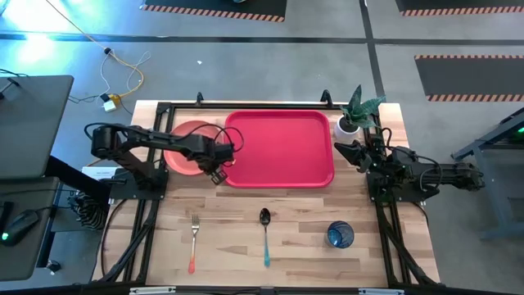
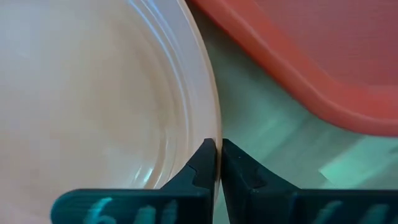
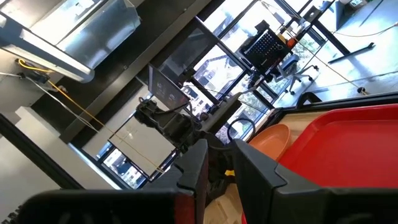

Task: Pick and place plate/cup/fork/spoon on tray
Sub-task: Put the orange plate on the tray

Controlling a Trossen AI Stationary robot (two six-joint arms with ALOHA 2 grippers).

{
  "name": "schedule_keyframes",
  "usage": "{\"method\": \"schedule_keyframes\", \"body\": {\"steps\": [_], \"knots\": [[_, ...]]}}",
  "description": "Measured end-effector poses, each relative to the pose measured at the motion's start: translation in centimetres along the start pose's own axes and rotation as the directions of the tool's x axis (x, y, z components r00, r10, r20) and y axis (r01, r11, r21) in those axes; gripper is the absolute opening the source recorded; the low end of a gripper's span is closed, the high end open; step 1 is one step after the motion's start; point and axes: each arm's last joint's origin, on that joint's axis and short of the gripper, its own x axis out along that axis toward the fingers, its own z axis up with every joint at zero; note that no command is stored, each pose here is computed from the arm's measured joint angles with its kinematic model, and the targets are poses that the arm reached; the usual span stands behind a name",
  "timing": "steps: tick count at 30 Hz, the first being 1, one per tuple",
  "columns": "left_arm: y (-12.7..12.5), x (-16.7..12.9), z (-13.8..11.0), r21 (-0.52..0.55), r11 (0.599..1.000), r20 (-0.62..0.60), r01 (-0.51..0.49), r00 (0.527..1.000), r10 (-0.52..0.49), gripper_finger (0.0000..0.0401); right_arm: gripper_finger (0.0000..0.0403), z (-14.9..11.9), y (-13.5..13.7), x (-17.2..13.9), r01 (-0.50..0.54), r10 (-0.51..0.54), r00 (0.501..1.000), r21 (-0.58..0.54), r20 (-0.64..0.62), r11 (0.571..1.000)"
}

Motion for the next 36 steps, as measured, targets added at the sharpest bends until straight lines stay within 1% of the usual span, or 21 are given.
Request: {"method": "schedule_keyframes", "body": {"steps": [6,11,23,29,33,36], "knots": [[0.3,-1.7,-0.6,0.004,0.999,0.030,0.051,0.998,-0.051,0.0003,0.0067,0.0,0.0,0.0,0.000,0.000,1.000,-0.001,0.000,1.000],[0.8,-3.4,-1.1,0.004,0.996,0.093,0.089,0.992,-0.089,0.0002,0.0067,0.0,0.0,0.0,0.000,0.000,1.000,-0.002,0.000,1.000],[2.2,-7.0,-2.4,0.007,0.984,0.256,0.181,0.951,-0.176,0.0001,0.0067,0.0,0.0,0.0,0.006,-0.005,1.000,-0.003,0.005,1.000],[2.8,-9.1,-2.8,0.078,0.975,0.343,0.207,0.913,-0.222,0.0001,0.0067,0.0,0.0,0.0,0.005,-0.005,1.000,-0.003,0.005,1.000],[2.9,-11.4,-2.3,0.139,0.967,0.414,0.216,0.874,-0.255,0.0001,0.0067,0.0,0.0,0.0,0.006,-0.006,1.000,-0.006,0.005,1.000],[3.0,-13.2,-1.9,0.197,0.961,0.462,0.197,0.845,-0.268,0.0001,0.0067,0.0,0.0,0.0,0.007,-0.007,1.000,-0.011,0.005,1.000]]}}
